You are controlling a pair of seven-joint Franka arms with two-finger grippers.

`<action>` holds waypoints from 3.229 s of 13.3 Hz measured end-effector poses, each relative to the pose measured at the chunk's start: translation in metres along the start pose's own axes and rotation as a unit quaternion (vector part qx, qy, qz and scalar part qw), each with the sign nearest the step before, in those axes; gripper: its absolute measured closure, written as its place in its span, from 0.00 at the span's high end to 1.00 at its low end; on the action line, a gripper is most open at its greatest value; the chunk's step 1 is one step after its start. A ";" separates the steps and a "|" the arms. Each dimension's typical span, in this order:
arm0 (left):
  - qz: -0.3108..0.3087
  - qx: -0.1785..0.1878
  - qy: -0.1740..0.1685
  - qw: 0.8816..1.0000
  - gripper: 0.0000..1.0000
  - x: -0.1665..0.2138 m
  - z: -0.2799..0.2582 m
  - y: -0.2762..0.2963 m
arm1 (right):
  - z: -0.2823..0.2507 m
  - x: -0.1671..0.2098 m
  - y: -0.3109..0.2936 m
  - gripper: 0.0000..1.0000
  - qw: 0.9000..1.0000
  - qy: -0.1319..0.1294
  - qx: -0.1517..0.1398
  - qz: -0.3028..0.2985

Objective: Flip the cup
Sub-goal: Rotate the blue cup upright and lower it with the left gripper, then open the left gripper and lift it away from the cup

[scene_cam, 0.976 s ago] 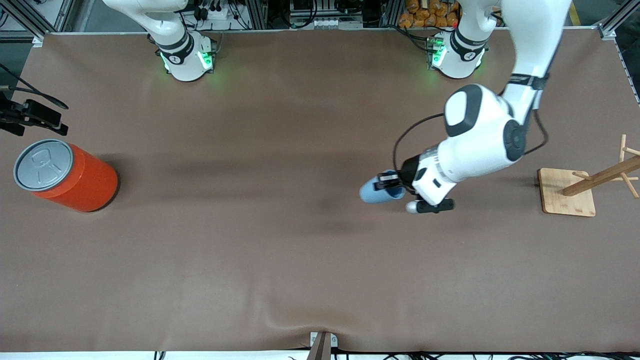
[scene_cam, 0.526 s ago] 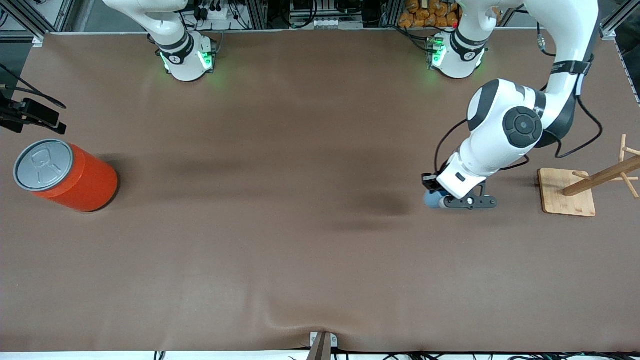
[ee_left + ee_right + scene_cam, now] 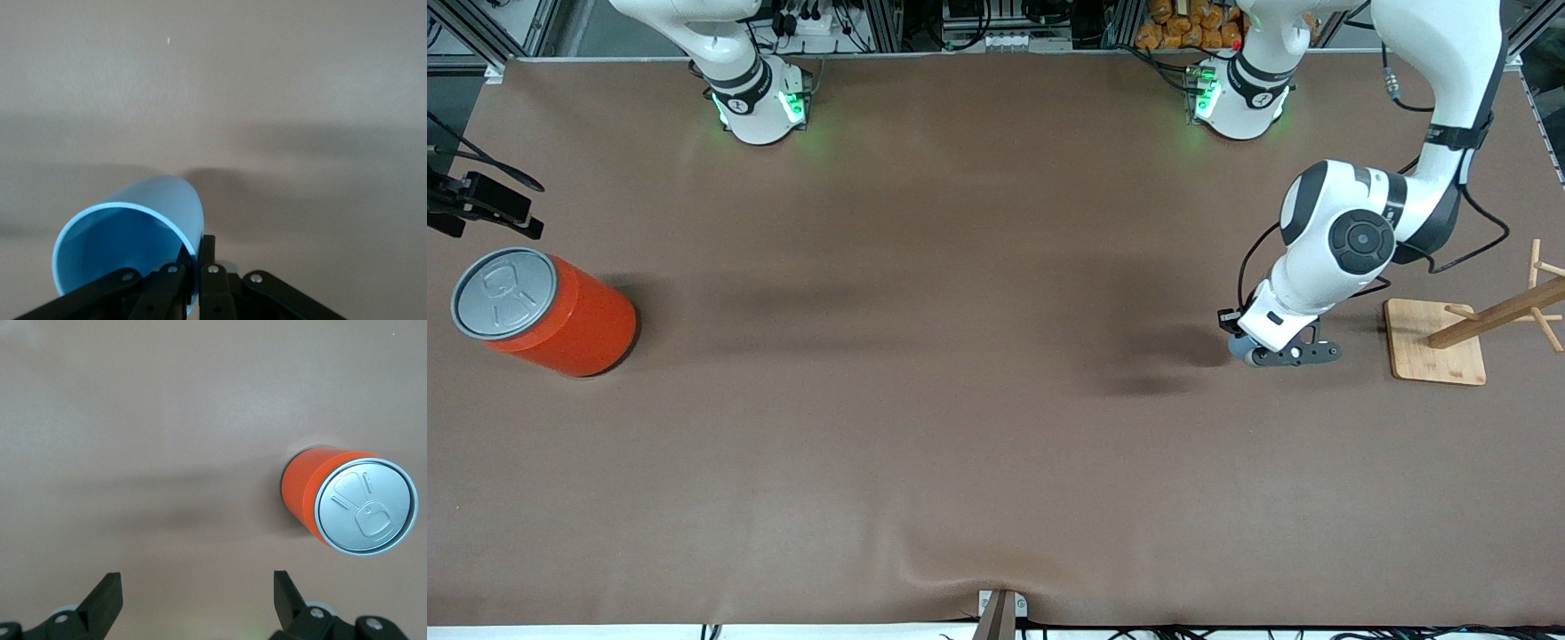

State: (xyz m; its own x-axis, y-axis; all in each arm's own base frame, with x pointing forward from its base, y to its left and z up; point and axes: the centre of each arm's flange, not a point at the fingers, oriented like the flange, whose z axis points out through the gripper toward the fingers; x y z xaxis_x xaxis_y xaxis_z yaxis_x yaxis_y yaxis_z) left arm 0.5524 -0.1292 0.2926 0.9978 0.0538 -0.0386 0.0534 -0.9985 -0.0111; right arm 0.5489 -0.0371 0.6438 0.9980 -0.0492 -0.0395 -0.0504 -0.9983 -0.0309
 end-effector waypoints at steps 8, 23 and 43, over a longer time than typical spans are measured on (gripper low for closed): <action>-0.004 -0.005 0.000 1.000 0.44 -0.017 0.031 -0.007 | 0.000 0.000 -0.007 1.00 1.000 -0.001 0.000 -0.007; -0.061 0.006 0.031 0.998 1.00 0.043 -0.173 0.011 | 0.001 -0.001 -0.009 1.00 1.000 -0.004 0.000 -0.008; -0.013 0.029 0.067 0.997 1.00 0.014 -0.309 -0.055 | 0.003 0.000 -0.009 1.00 1.000 -0.006 0.000 -0.008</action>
State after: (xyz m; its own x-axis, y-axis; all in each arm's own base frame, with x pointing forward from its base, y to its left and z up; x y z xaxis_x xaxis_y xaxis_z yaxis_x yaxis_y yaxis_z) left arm 0.5751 -0.0769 0.6019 0.9926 0.0738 0.0965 0.0806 -0.9944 -0.0684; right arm 0.5494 -0.0285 0.6411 0.9981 -0.0333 -0.0514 -0.0350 -0.9989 -0.0310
